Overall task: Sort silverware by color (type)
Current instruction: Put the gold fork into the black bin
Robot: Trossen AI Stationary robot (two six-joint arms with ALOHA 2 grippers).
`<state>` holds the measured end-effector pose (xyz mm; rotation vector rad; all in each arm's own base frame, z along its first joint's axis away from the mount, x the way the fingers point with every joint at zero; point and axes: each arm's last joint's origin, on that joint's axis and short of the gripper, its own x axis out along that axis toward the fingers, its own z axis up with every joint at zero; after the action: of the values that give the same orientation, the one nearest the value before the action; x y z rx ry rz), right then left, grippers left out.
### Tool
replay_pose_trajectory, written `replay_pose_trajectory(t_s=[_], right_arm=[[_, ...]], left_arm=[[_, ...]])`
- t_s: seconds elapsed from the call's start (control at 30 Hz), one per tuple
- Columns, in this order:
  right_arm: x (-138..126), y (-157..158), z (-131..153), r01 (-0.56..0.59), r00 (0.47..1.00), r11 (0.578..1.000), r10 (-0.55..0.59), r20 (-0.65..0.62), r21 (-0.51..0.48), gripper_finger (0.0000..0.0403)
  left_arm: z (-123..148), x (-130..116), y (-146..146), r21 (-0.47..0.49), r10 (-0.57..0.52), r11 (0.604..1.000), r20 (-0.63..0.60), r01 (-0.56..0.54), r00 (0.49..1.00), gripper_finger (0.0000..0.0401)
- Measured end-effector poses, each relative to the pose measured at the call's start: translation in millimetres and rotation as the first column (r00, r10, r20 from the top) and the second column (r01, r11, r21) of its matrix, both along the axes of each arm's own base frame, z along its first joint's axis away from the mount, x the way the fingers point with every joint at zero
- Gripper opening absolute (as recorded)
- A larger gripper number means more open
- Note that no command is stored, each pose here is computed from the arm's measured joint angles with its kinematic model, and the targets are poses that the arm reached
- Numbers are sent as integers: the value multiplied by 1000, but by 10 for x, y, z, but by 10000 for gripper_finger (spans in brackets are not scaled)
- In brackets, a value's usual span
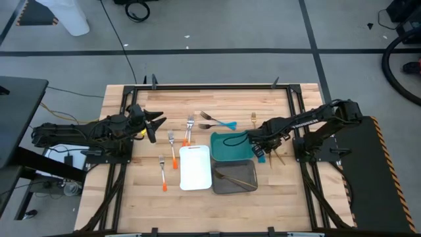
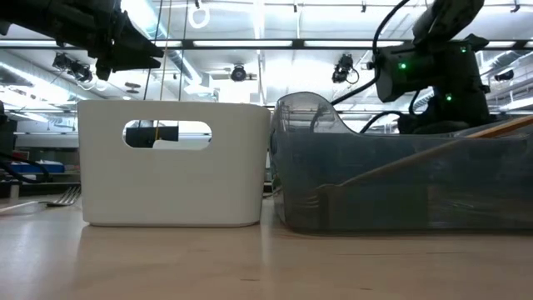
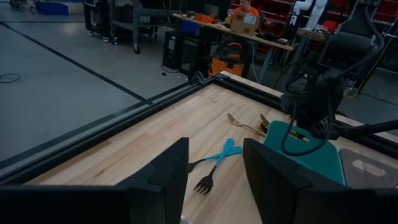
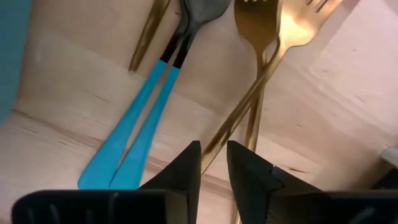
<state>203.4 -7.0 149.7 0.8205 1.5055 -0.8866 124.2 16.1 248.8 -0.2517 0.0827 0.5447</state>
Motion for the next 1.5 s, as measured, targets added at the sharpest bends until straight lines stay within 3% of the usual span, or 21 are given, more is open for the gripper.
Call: replay_pose_trajectory(t_s=[0.43,0.67,1.1,1.3,1.5], right_arm=[[-112,-25,218,30,994,999,-25,108,-40,91],[-232,4,82,102,978,995,-98,182,-15,109],[-304,66,-88,133,974,991,-129,186,-8,107],[-338,63,-150,155,970,988,-149,193,-16,89],[-275,58,-83,146,967,989,-137,216,-27,45]], left_arm=[[-2,-1,0,0,0,1000,-3,0,1000,160],[-7,-1,0,0,0,1000,-7,0,1000,160],[-6,-1,0,0,0,1000,-7,0,1000,160],[-7,-1,0,0,0,1000,-7,0,1000,160],[-5,-2,0,0,0,1000,-6,0,1000,160]])
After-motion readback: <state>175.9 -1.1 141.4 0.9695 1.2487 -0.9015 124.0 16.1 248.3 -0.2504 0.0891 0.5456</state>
